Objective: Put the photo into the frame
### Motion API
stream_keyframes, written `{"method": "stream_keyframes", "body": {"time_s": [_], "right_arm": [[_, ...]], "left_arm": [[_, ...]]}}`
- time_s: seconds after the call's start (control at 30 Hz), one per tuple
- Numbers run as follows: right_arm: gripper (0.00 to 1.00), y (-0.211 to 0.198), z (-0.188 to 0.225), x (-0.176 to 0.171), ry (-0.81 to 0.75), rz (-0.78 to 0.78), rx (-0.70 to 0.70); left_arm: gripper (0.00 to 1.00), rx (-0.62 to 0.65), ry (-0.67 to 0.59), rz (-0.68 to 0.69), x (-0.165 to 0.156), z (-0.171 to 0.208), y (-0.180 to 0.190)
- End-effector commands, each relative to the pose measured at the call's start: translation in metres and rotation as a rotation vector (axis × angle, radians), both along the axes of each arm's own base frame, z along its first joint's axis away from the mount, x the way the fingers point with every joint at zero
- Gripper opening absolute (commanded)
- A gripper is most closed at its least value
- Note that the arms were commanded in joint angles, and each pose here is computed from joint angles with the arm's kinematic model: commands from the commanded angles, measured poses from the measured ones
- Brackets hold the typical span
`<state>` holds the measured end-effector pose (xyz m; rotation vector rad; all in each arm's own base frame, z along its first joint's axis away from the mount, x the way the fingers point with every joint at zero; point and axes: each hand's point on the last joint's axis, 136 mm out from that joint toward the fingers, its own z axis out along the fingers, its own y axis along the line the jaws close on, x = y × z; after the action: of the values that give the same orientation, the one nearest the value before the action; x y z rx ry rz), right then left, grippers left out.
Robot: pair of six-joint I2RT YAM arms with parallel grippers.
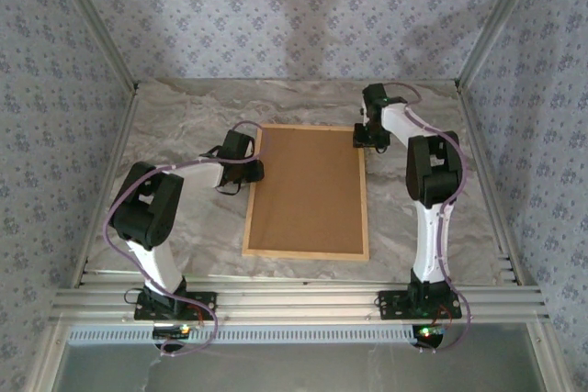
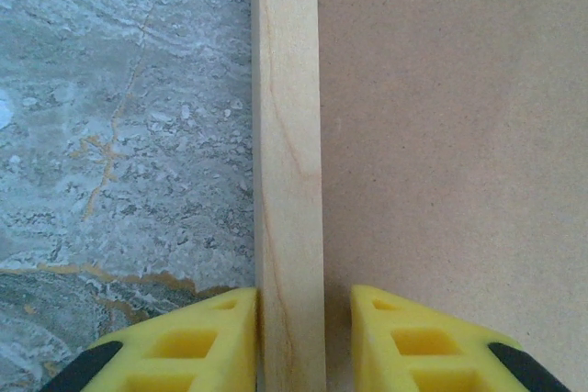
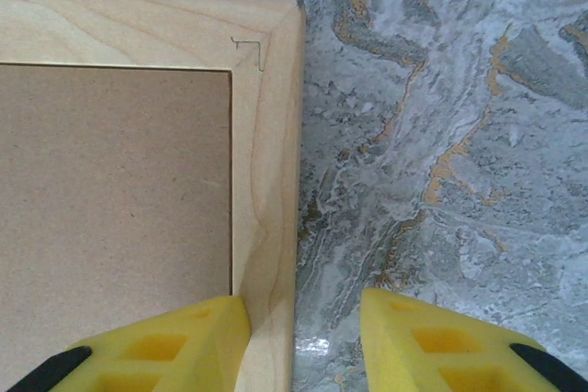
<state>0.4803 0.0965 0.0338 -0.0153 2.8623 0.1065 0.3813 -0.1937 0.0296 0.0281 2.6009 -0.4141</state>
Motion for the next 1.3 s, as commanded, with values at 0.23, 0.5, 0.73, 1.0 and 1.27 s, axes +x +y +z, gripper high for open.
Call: {"method": "stream_keyframes", "body": {"time_s": [0.23, 0.5, 0.73, 1.0, 1.27], "right_arm": [[0.44, 0.018, -0.039, -0.025, 0.167, 0.108, -0.086], [0.51, 0.02, -0.041, -0.023, 0.18, 0.131, -0.105], [0.59, 0.025, -0.043, -0.024, 0.209, 0.173, -0.11], [0.61, 0.028, -0.03, -0.017, 0.189, 0.185, -0.106], [0.63, 0.016, 0.038, -0.004, 0.041, 0.145, -0.088]], "left_arm": [[0.3, 0.094, 0.163, -0.029, -0.038, -0.036, 0.019], [0.3, 0.094, 0.164, -0.029, -0.037, -0.036, 0.02], [0.3, 0.095, 0.167, -0.03, -0.037, -0.038, 0.02], [0.3, 0.096, 0.172, -0.027, -0.037, -0.039, 0.022], [0.3, 0.092, 0.171, -0.024, -0.036, -0.039, 0.022]]}}
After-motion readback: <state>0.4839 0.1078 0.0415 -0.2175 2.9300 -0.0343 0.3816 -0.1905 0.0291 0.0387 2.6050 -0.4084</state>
